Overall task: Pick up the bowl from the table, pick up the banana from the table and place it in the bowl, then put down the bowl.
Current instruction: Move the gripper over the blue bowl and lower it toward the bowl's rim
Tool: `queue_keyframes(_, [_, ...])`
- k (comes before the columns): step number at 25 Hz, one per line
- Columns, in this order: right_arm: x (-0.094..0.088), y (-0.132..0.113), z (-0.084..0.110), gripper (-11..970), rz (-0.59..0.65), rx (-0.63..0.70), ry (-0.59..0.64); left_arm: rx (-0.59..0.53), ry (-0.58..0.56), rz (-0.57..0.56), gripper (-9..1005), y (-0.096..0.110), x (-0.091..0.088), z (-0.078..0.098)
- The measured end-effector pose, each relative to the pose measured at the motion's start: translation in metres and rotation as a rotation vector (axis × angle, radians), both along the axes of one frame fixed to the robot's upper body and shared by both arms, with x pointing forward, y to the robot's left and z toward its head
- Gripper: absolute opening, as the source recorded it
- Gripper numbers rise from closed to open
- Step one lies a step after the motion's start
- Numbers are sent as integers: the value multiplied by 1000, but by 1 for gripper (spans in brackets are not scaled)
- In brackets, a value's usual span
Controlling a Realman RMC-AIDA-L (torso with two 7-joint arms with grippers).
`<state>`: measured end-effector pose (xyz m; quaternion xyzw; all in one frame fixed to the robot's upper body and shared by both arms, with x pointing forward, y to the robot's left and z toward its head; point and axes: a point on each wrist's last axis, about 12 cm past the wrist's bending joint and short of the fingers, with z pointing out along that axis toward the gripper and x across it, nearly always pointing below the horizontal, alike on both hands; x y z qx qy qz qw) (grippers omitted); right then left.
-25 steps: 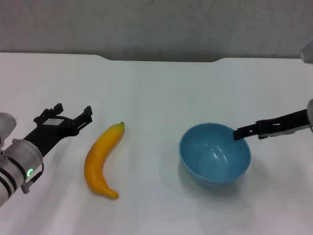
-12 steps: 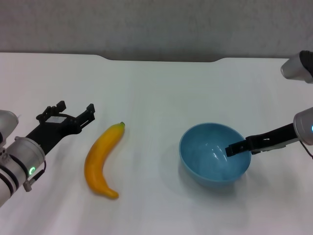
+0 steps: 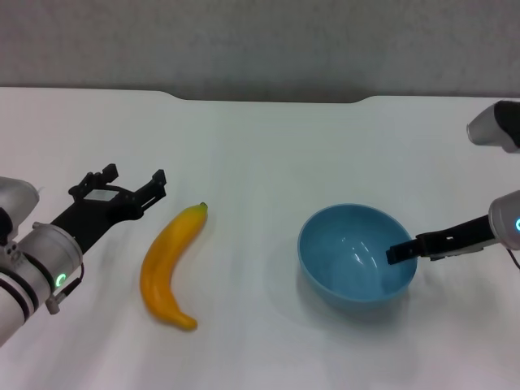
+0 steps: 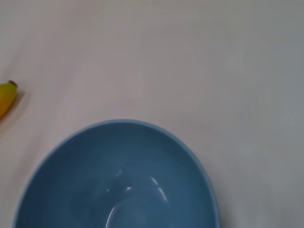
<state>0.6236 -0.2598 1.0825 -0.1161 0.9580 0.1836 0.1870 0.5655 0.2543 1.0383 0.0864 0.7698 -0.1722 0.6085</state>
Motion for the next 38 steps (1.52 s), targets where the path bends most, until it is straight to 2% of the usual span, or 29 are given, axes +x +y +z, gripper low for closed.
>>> queue_keyframes(22, [9,12,-4,756,9,-19,-67,-9,-11,-16,906,-6,3,5])
queue_keyframes(27, [10,15,-5,550,6,-9,-75,-11,-11,-16,906,-6,3,5])
queue_keyframes(38, [8,16,-13,313,18,-42,-83,-12,-10,-15,906,-6,2,5])
